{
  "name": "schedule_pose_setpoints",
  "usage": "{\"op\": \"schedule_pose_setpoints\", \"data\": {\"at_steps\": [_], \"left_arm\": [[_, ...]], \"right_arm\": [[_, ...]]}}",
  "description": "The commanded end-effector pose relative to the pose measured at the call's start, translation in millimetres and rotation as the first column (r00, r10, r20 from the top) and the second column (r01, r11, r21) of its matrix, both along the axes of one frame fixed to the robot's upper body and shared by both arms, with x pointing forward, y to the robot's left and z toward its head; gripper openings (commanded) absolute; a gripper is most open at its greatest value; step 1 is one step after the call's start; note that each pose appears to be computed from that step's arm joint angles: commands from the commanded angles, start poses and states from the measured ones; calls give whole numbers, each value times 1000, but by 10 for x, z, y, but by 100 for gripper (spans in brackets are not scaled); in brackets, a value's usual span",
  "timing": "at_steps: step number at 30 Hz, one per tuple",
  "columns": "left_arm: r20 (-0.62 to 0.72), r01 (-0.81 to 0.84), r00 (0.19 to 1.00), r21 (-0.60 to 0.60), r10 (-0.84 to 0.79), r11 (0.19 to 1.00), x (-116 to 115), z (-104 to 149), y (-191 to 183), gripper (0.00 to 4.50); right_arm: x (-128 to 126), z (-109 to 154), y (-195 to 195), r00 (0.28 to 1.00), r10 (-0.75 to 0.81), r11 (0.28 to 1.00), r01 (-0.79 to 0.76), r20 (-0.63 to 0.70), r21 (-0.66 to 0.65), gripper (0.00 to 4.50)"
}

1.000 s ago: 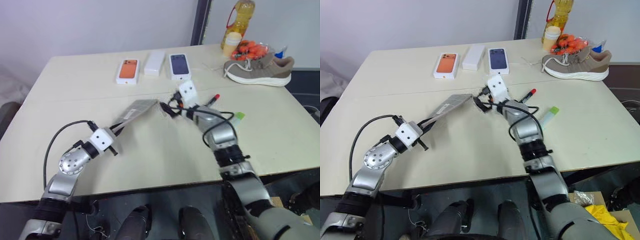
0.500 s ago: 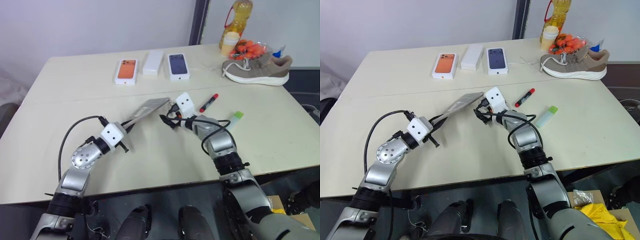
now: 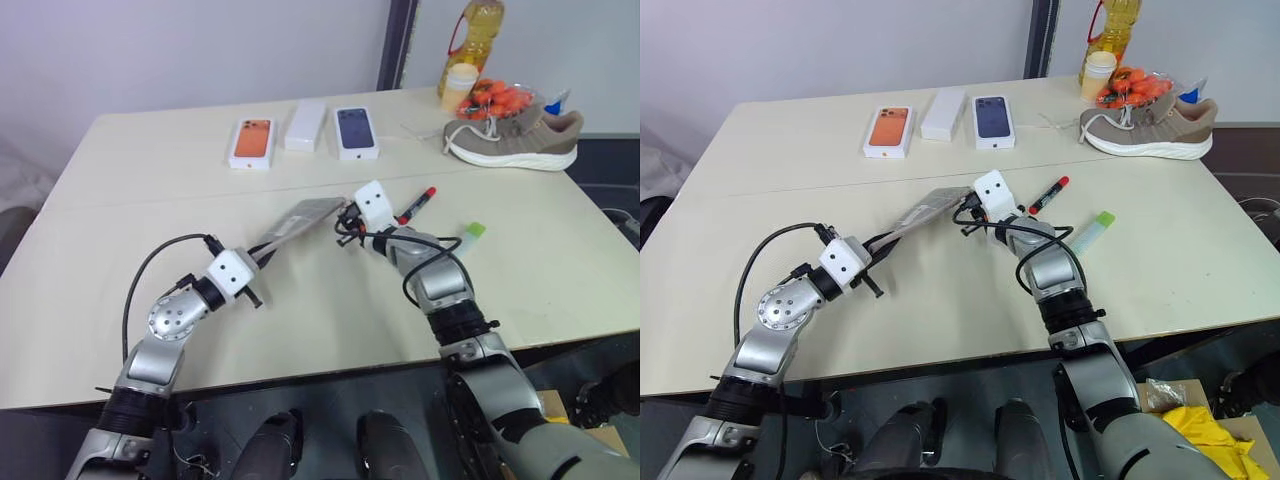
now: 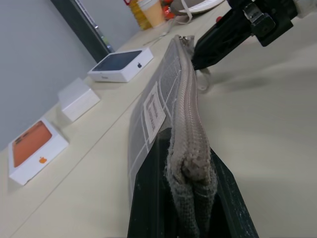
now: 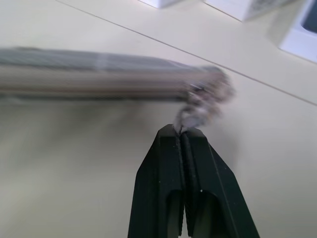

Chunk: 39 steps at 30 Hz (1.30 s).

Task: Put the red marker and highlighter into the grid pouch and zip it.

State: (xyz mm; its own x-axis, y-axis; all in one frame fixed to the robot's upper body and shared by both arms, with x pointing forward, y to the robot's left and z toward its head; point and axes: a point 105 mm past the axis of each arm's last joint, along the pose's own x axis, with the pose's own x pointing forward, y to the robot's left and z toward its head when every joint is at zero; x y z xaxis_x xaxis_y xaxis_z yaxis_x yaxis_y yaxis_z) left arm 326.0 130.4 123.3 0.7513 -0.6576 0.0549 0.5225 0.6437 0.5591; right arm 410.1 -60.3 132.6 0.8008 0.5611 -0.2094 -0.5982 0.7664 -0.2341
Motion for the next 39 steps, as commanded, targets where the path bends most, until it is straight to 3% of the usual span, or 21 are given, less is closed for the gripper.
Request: {"op": "schedule_pose_setpoints", "data": {"at_steps": [1,8,15,19,22,25,31,35,39], "left_arm": [[30,13,999,5,-13,1000,-1,79,-79,0],[26,-1,1000,-8,1,1000,38,76,-143,0],[26,-18,999,-46,19,999,89,99,-208,0],[27,-23,999,-51,25,998,110,96,-230,0],[31,-34,999,-54,35,998,129,97,-232,0],[38,-46,998,-57,48,997,142,105,-220,0],[42,-73,996,-49,76,996,148,106,-124,0],[1,-91,996,-75,91,993,154,69,-92,0],[-85,-95,993,-164,82,982,171,21,-154,0]], "right_arm": [[-205,195,277,984,157,987,-154,81,-38,11],[-616,285,656,919,380,924,-371,104,-96,11],[-1103,325,927,788,608,792,-595,91,-139,11],[-1162,334,934,773,629,775,-616,84,-141,11],[-1088,338,845,799,597,799,-586,68,-134,11],[-969,325,642,843,537,839,-529,30,-128,94],[-449,336,-218,992,124,984,-120,28,-128,406],[-161,379,-782,978,-207,976,209,35,-62,406],[58,357,-1216,872,-488,868,490,-43,75,430]]}}
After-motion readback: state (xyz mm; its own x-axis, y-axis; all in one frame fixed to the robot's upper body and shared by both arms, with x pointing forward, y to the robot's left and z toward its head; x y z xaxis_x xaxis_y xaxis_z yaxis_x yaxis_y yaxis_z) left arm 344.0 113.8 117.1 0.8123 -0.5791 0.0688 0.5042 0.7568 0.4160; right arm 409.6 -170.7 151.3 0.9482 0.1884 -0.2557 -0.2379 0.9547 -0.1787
